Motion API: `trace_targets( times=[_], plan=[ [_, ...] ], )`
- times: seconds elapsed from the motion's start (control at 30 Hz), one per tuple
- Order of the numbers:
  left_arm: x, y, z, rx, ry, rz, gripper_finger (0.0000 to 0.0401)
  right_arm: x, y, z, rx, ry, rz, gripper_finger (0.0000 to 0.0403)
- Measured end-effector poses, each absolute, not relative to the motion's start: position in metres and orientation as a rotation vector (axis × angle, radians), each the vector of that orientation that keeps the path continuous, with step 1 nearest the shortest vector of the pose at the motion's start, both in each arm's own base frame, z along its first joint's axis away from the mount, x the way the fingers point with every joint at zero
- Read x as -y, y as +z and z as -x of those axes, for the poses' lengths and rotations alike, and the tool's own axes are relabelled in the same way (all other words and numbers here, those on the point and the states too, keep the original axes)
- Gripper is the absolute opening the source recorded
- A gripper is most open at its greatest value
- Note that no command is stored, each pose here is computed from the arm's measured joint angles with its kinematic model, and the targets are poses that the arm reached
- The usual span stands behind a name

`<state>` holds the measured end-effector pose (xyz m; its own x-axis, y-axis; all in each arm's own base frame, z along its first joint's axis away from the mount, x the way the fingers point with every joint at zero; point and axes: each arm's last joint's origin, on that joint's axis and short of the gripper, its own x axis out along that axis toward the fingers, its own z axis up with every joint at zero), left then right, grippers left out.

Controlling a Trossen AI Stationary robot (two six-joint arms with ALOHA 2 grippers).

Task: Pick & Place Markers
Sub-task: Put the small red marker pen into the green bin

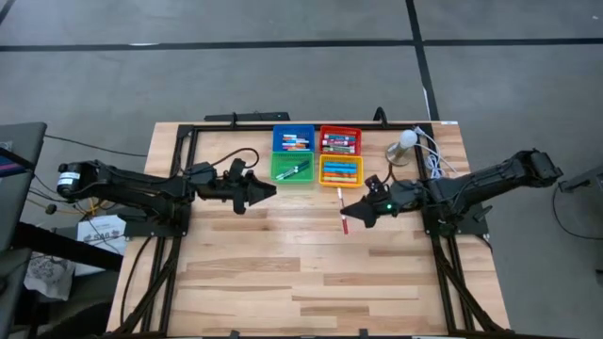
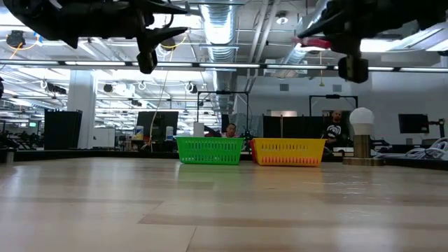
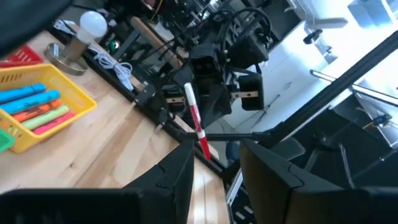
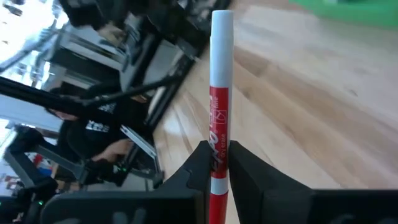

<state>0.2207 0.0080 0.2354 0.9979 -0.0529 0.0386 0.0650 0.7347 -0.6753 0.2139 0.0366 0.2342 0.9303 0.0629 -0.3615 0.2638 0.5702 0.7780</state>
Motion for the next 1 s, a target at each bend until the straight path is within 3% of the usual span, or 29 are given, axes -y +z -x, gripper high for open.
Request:
trace_targets(
  times=[0.57, 1.0],
  plan=[
    [0.005, 0.251, -0.226, 0.128, -0.004, 0.795, 0.0127, -0.021, 0.237, -0.249, -0.213, -0.049, -0.94, 0.0031],
    [0.007, 0.249, -0.263, 0.053, -0.023, 0.843, 0.0127, -0.02, 0.268, -0.306, -0.191, 0.044, -0.811, 0.0034]
  ],
)
